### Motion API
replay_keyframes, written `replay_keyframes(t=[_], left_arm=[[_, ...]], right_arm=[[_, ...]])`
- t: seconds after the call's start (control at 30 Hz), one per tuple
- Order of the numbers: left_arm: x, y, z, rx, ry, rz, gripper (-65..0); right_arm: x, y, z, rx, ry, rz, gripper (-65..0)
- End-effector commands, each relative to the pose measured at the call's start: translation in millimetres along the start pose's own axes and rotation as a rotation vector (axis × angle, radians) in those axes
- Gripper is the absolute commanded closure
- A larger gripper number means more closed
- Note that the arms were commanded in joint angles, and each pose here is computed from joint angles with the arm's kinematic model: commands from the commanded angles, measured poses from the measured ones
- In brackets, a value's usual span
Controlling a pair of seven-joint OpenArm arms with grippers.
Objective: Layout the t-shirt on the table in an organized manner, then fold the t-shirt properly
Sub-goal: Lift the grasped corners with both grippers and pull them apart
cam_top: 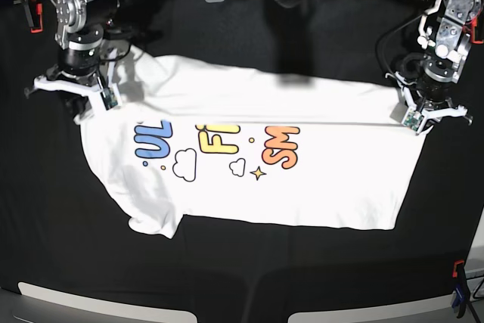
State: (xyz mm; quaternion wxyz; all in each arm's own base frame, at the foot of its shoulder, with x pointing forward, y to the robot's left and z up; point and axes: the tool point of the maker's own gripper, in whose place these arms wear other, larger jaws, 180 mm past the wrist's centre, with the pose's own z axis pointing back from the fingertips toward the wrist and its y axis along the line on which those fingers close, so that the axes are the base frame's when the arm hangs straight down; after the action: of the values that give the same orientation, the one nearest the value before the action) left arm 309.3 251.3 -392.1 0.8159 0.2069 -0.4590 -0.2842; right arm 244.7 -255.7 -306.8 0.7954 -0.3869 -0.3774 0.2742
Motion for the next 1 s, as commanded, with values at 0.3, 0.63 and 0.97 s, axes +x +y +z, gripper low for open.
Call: replay_keyframes(t=[0.3, 0.63, 0.97], left_arm=[[25, 16, -1, 0.035, -0.112, -0.019, 0.0], [47, 14, -9, -0.032, -0.168, -0.039, 0.0], [50, 12, -9, -0.058, -0.175, 0.095, 0.0]], right_arm=[[23, -1, 1, 0.019, -0.114, -0.02, 0.0], [45, 5, -4, 0.073, -0.157, -0.079, 0.0], [51, 6, -4, 0.08, -0.171, -0.084, -19.3]])
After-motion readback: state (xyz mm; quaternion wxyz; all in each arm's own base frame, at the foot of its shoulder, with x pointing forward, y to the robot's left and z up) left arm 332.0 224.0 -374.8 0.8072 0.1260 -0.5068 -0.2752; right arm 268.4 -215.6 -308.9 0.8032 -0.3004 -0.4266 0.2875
